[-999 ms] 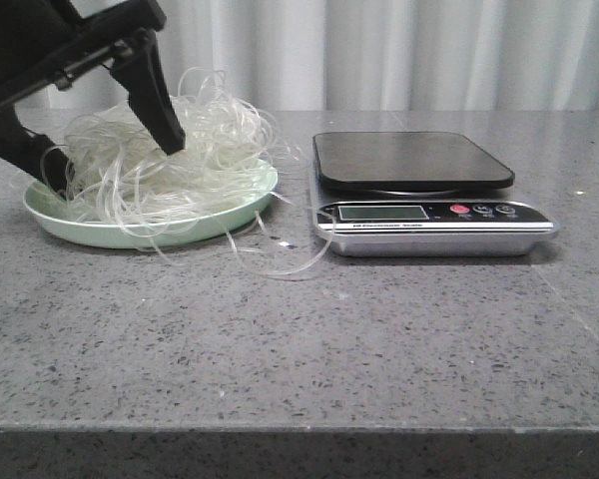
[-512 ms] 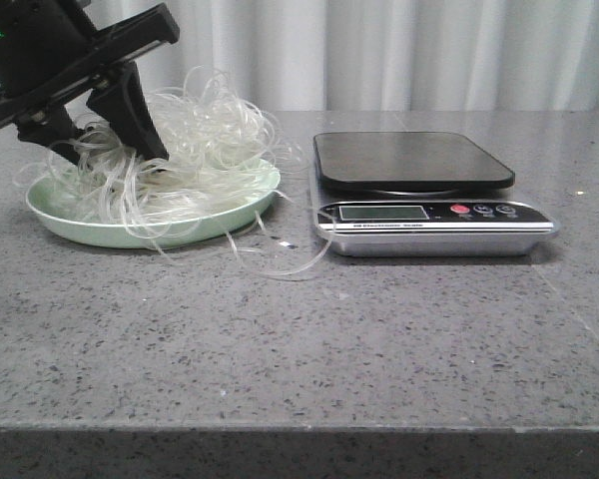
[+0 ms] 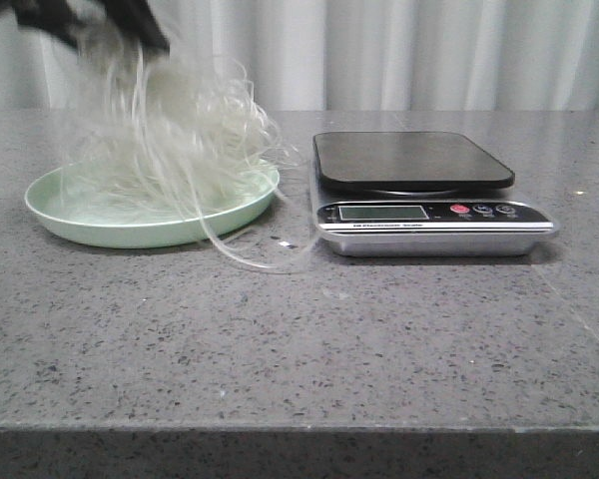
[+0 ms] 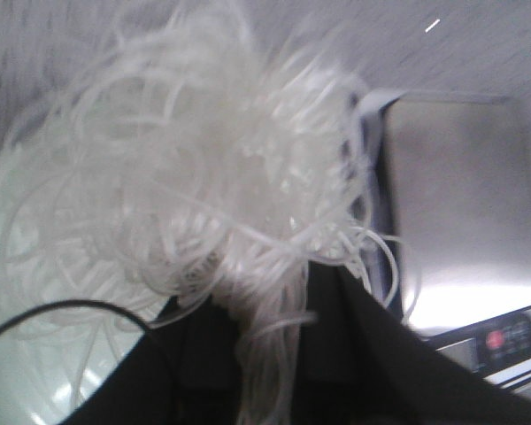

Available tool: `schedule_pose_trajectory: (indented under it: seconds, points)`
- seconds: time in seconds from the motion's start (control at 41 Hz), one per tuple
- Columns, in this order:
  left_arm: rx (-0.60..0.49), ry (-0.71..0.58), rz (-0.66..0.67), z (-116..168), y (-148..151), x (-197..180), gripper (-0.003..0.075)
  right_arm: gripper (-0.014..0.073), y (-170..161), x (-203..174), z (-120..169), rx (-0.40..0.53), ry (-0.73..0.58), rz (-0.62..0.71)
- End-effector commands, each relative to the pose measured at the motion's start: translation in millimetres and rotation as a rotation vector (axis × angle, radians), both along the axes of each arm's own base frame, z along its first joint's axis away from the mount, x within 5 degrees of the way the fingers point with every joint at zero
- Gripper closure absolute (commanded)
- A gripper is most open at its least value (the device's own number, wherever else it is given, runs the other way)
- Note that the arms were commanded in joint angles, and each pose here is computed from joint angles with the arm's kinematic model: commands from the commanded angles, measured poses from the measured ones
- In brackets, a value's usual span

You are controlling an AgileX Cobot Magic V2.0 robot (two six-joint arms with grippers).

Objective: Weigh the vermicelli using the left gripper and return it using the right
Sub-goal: 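Lift the vermicelli with the left gripper and carry it over the scale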

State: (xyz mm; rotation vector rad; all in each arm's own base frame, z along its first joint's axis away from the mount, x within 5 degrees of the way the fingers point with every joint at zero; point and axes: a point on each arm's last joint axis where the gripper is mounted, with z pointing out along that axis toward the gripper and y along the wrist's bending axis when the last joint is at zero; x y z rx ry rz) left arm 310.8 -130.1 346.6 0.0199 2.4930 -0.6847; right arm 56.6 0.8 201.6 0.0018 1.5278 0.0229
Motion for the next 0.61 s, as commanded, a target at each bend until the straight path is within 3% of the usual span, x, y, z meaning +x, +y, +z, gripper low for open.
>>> schedule_pose_trajectory:
  seconds: [0.0, 0.39, 0.585]
  points:
    - [-0.088, -0.2, 0.009, 60, 1, -14, 0.0582, 0.0445, -1, -2, 11, 0.004, -0.099, -0.009]
    - [-0.2, -0.577, 0.016, 177, 11, -37, 0.0582, 0.0445, -1, -2, 11, 0.004, -0.099, -0.009]
    - [-0.271, -0.69, -0.03, 208, -3, -52, 0.0582, 0.0445, -1, -2, 11, 0.004, -0.099, -0.009]
